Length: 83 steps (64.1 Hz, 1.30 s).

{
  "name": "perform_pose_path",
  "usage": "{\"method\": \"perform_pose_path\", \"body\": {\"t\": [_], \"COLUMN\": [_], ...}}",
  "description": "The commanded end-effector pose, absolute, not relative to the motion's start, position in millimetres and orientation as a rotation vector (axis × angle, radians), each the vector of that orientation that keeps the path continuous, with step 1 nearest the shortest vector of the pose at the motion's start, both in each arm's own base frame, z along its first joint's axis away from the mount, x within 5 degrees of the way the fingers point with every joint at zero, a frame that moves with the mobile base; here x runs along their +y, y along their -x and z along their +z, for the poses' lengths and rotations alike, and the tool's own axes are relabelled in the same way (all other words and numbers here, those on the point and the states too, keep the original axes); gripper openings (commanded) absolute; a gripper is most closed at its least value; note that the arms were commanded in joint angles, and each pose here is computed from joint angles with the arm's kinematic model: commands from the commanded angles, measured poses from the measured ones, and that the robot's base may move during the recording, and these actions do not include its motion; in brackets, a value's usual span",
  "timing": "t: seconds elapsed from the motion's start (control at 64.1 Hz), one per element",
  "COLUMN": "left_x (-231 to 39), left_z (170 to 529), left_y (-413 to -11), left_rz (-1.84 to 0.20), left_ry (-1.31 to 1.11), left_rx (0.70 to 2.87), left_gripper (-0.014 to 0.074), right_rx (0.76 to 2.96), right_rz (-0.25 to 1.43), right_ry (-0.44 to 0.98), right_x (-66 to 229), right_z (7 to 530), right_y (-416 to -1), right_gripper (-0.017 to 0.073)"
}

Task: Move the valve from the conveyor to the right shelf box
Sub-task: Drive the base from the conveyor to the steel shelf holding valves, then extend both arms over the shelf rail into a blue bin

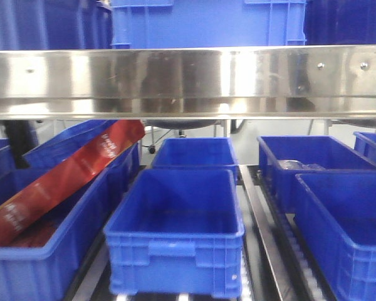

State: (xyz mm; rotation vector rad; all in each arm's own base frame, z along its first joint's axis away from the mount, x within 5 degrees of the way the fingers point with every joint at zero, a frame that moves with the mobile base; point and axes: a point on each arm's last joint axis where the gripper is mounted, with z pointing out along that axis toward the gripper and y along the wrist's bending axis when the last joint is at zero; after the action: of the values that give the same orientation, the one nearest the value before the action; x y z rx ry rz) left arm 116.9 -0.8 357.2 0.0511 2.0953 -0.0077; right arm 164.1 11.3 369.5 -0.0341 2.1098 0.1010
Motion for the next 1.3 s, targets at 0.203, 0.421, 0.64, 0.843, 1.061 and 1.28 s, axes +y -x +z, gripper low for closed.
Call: {"method": "perform_pose_path", "body": {"t": [0.203, 0.421, 0.64, 0.843, 1.061, 1.28], "left_x": [-1.3, -1.3, -1.3, -1.3, -1.3, -1.3], "left_z": [363.6, 363.6, 363.6, 363.6, 363.6, 363.6], "left_y": [-117.1, -117.1, -117.1, -117.1, -117.1, -117.1], "left_rz": [-0.014, -0.014, -0.014, -0.014, -0.014, -0.014], "left_ry": [-0.046, -0.046, -0.046, -0.046, -0.046, -0.046], "left_rx": [2.035, 2.035, 2.035, 2.035, 2.035, 2.035], "left_gripper": [-0.0111, -0.0111, -0.0111, -0.0111, -0.0111, -0.0111], "right_rx": [2.025, 2.025, 2.025, 2.025, 2.025, 2.025], "right_rz": [0.093, 0.093, 0.093, 0.093, 0.093, 0.093], "right_ry": [0.036, 0.036, 0.036, 0.036, 0.036, 0.036], "right_x": [10.7, 10.7, 10.7, 10.7, 10.7, 10.7], "right_z": [379.0, 379.0, 379.0, 379.0, 379.0, 379.0], "right_y": [-164.3, -164.3, -164.3, -164.3, -164.3, -164.3], "right_gripper": [-0.0163, -0.0163, -0.0163, -0.0163, -0.0163, -0.0163]}}
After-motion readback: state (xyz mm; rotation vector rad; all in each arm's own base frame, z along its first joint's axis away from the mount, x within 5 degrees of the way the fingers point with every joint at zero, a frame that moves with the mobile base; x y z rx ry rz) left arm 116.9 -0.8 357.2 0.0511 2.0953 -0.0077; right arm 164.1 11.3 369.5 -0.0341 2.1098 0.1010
